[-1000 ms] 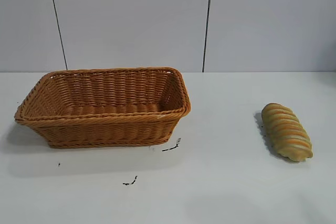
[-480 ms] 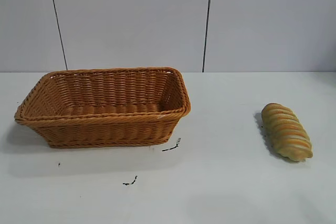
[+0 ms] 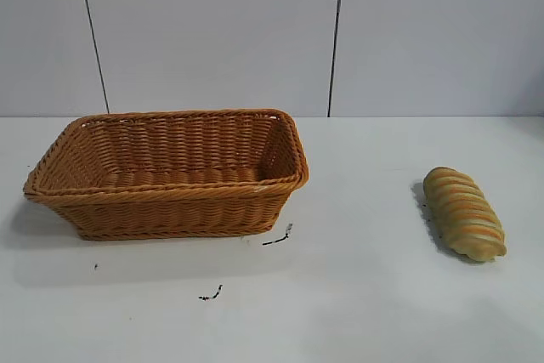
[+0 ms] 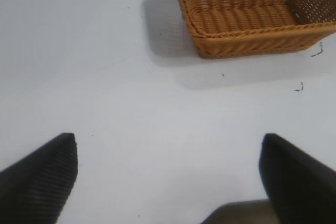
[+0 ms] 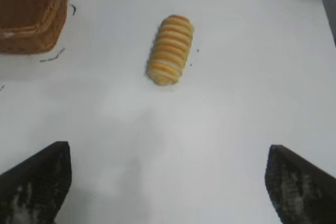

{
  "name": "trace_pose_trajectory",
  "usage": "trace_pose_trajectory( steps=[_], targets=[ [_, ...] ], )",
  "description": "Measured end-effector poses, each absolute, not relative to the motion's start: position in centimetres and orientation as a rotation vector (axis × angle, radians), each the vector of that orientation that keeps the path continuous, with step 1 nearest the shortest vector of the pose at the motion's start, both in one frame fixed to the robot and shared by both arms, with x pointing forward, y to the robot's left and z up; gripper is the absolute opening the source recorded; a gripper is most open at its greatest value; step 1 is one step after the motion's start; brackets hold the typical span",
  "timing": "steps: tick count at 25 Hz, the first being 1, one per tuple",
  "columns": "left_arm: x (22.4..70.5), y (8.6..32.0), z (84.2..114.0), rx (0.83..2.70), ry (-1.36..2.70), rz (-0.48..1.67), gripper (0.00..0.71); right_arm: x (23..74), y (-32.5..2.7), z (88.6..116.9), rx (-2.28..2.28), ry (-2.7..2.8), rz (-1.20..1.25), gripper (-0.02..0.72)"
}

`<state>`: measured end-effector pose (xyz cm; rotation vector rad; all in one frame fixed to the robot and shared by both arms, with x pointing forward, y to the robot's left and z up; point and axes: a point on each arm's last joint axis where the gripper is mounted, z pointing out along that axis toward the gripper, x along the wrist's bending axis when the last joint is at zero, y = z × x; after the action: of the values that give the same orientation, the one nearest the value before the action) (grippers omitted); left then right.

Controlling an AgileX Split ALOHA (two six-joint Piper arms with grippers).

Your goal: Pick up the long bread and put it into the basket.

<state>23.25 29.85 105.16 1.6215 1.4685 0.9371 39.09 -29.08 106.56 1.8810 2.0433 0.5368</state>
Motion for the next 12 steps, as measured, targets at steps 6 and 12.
trace_pose_trajectory(
  steps=[6,12],
  targets=[
    [23.2,29.8,105.2,1.622,1.469,0.937,0.692,46.8,-28.9,104.9,1.986,2.147,0.385,0.689],
    [23.2,29.8,105.2,1.622,1.469,0.937,0.692,53.5,-28.8,103.7,2.012,2.166,0.355,0.689]
  ],
)
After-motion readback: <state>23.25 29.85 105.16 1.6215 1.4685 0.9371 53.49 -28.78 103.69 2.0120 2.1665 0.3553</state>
